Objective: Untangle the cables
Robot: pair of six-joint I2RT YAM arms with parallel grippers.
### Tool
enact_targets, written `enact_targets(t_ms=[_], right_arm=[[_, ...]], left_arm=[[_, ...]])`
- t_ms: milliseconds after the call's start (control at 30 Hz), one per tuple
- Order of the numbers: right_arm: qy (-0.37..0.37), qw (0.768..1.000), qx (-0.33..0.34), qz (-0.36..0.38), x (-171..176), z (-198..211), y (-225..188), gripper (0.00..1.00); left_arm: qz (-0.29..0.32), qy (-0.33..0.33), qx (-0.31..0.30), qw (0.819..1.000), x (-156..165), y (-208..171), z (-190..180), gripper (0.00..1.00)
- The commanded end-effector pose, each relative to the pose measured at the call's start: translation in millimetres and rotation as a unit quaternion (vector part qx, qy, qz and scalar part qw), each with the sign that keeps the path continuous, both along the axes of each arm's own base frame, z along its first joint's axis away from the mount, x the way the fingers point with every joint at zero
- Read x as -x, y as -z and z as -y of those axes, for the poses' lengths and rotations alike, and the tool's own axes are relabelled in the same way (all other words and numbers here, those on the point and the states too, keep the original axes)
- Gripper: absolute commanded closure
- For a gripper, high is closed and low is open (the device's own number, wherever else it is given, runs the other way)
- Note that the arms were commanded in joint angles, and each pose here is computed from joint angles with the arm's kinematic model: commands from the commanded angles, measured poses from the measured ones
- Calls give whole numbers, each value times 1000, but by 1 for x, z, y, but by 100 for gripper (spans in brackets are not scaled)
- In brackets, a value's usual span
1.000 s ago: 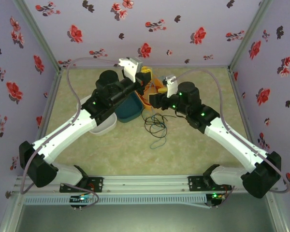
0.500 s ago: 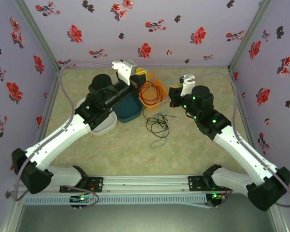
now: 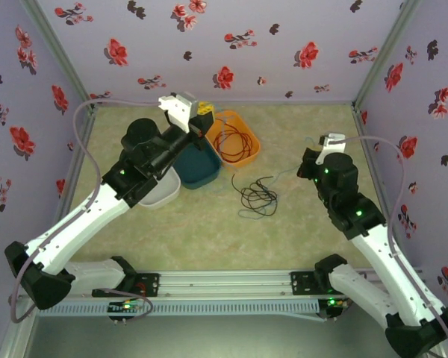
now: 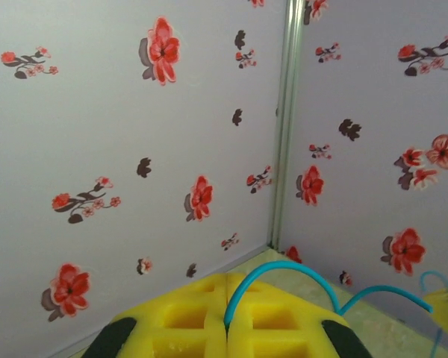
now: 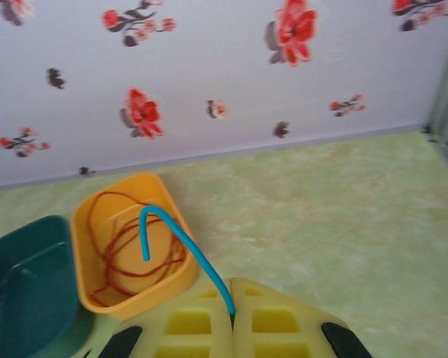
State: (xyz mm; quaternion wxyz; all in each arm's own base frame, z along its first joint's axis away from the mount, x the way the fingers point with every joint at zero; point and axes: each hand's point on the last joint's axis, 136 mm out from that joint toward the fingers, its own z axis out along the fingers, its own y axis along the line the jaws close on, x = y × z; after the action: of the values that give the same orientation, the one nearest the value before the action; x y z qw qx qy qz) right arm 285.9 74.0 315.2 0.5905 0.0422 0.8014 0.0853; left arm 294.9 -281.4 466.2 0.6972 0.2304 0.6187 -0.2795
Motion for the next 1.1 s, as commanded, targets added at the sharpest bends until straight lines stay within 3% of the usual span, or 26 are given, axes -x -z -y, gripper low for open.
enact_targets(t_ms=[0, 333, 767, 1067], right_arm=[[99, 995, 26, 12, 13, 42, -14, 100], [220, 972, 77, 5, 30, 91, 7, 100], [202, 978, 59, 8, 28, 84, 7, 100], [184, 982, 51, 5, 23, 76, 8, 100]], left_arm=[[29, -40, -15, 999, -3, -14, -17, 100], [56, -112, -17, 992, -9, -44, -62, 100], [7, -165, -41, 985, -58, -13, -82, 100], [-47, -200, -65, 977, -97, 29, -96, 100]])
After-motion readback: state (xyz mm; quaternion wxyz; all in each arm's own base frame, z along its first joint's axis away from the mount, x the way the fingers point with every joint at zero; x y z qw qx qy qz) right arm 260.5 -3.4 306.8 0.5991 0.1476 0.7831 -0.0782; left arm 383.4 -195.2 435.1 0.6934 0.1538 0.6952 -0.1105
